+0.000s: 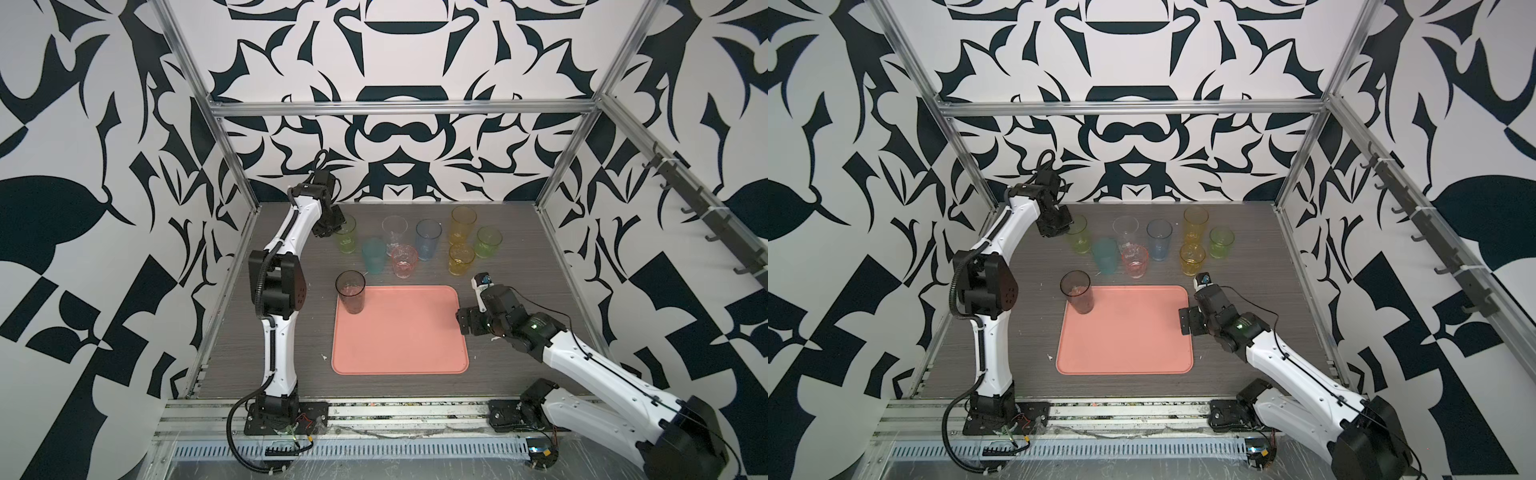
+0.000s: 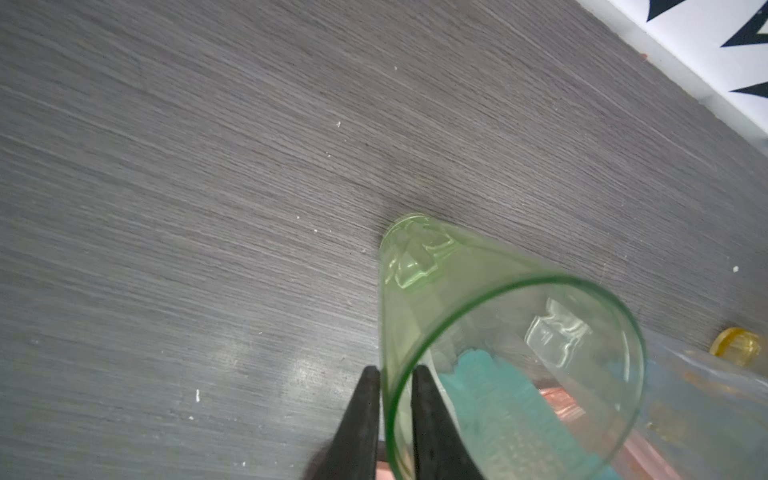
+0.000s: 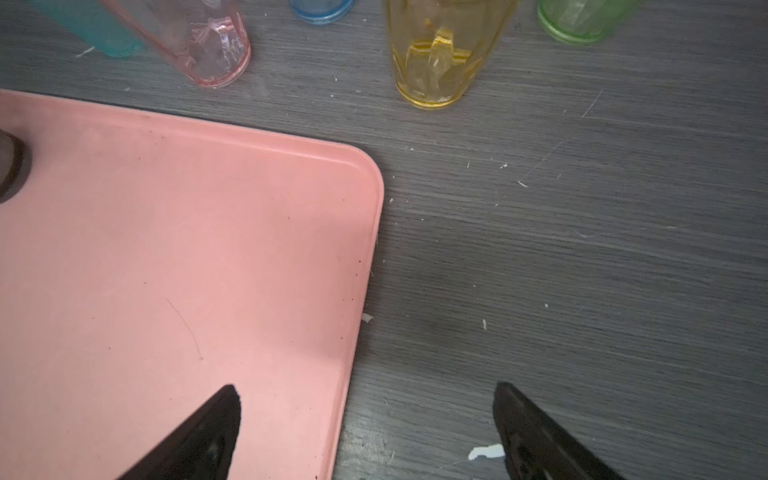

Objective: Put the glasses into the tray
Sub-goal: 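Close the left gripper on the green cup's rim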

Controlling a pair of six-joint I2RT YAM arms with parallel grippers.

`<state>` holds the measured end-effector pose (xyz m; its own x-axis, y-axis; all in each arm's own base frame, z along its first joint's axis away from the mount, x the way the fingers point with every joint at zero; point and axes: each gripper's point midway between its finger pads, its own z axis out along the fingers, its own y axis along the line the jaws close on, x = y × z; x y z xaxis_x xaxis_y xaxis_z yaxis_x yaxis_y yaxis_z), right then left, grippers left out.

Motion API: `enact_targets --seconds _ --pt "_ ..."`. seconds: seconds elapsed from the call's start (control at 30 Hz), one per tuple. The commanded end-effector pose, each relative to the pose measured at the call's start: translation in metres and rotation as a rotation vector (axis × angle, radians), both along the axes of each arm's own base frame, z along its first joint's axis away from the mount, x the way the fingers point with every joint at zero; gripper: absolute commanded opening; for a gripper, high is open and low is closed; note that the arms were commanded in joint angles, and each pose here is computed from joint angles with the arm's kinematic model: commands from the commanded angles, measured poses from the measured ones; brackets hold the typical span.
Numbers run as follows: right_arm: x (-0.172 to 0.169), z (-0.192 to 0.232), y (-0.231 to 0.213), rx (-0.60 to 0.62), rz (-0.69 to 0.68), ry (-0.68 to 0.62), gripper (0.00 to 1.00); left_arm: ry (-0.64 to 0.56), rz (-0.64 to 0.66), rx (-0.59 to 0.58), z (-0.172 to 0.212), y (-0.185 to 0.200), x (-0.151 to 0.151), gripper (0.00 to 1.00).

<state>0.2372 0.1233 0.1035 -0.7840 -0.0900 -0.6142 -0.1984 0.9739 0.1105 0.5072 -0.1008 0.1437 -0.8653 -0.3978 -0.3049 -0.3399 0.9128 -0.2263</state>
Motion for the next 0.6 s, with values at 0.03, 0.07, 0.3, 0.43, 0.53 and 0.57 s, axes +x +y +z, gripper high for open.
enact_targets --seconds 0.03,0.07,0.3,0.43,0.53,0.57 --pt "0.006 0.010 0.001 0.009 -0.008 -0.031 0.98 0.042 0.009 -0.005 -0.010 0.002 -0.006 0.13" --pt "0.007 0.010 0.001 0.010 -0.008 -0.032 0.98 0.043 0.008 -0.005 -0.010 0.003 -0.006 0.11" --pt "0.007 0.010 0.002 0.011 -0.007 -0.031 0.98 0.042 -0.001 -0.002 -0.005 0.003 -0.010 0.06" --pt "0.006 0.010 0.002 0.010 -0.007 -0.031 0.98 0.036 -0.006 0.000 0.000 0.004 -0.012 0.03" --pt "0.007 0.010 0.002 0.010 -0.006 -0.031 0.98 0.033 -0.011 0.002 0.005 0.004 -0.014 0.02" --pt "0.007 0.010 0.002 0.011 -0.006 -0.030 0.98 0.031 -0.012 0.005 0.008 0.006 -0.015 0.01"
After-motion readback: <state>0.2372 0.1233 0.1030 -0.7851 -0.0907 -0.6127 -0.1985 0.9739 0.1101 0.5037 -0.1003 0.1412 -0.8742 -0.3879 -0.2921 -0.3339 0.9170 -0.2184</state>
